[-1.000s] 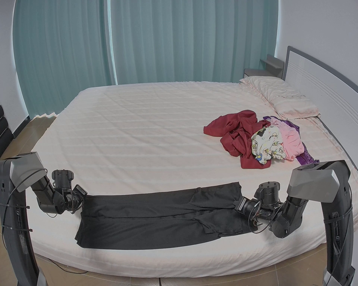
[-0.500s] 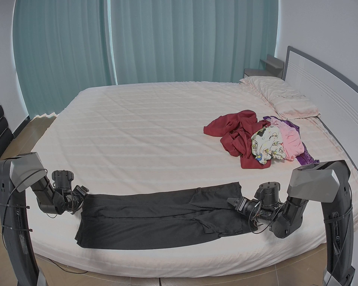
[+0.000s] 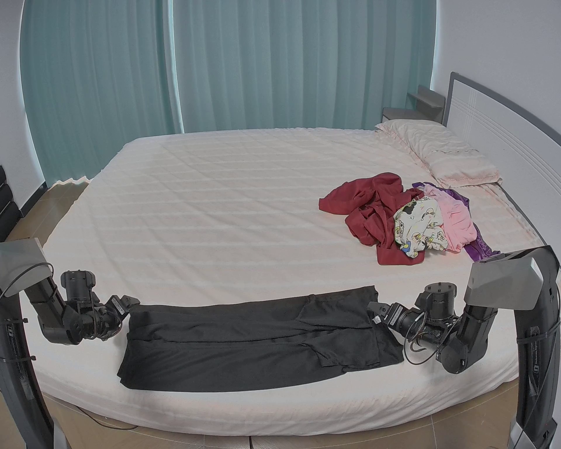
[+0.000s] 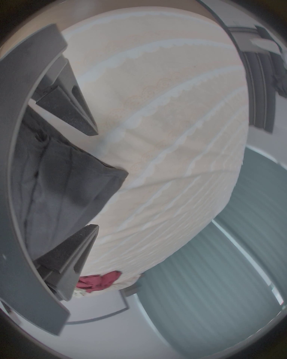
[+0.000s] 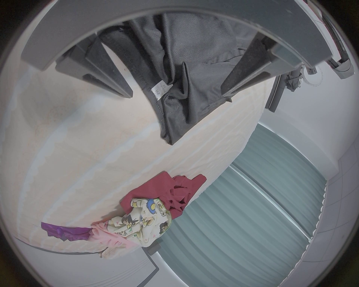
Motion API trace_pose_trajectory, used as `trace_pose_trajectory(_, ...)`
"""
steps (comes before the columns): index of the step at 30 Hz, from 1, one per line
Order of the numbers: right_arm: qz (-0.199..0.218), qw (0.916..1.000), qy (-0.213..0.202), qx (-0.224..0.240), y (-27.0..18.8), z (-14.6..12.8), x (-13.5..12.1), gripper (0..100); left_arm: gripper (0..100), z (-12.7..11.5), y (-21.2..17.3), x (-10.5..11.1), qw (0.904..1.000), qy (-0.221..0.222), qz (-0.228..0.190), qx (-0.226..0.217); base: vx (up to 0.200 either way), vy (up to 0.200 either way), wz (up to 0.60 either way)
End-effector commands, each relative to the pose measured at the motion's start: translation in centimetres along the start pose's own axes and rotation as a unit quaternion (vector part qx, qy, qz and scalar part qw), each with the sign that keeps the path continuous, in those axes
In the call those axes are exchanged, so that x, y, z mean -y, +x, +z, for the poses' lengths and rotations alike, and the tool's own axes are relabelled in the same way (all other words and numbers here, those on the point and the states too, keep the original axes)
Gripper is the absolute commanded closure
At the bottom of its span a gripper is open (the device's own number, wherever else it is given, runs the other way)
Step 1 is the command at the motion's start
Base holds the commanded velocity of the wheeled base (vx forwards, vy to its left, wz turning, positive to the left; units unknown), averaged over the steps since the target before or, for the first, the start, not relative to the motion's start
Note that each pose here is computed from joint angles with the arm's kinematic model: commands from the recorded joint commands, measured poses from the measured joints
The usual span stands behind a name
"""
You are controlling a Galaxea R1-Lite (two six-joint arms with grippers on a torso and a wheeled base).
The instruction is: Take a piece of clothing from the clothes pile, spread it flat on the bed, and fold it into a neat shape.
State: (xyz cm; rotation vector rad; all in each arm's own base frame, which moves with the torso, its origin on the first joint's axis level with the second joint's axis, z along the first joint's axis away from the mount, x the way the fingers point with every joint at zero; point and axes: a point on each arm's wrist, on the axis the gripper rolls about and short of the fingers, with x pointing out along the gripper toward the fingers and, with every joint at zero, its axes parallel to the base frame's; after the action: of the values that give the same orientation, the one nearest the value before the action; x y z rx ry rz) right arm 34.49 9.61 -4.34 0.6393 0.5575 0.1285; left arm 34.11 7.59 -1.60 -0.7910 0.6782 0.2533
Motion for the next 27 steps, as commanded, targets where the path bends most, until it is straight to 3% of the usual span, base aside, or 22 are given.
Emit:
trace_pose_trajectory(1, 0.000, 0.9999, -0.002, -0.011, -0.7, -0.8, 0.0, 0, 0, -1.6, -2.7, -1.1, 0.9968, 0.077, -0.024, -0.001, 0.000, 0.000, 0.00)
trace_pose_trajectory(8, 0.013, 0.9996, -0.015, -0.018, -1.5, -3.0, 0.4, 0, 0, -2.1, -1.8, -1.4, 0.9905, 0.135, -0.023, -0.010, 0.000, 0.000, 0.00)
trace_pose_trajectory(17, 0.013, 0.9995, -0.017, -0.024, -1.6, -3.4, 0.3, 0, 0, -3.1, -0.5, -2.3, 0.9766, 0.212, -0.014, -0.029, 0.000, 0.000, 0.00)
trace_pose_trajectory(27, 0.013, 0.9994, -0.018, -0.025, -1.7, -3.5, 0.4, 0, 0, -3.5, 0.5, -2.3, 0.9752, 0.218, -0.016, -0.037, 0.000, 0.000, 0.00)
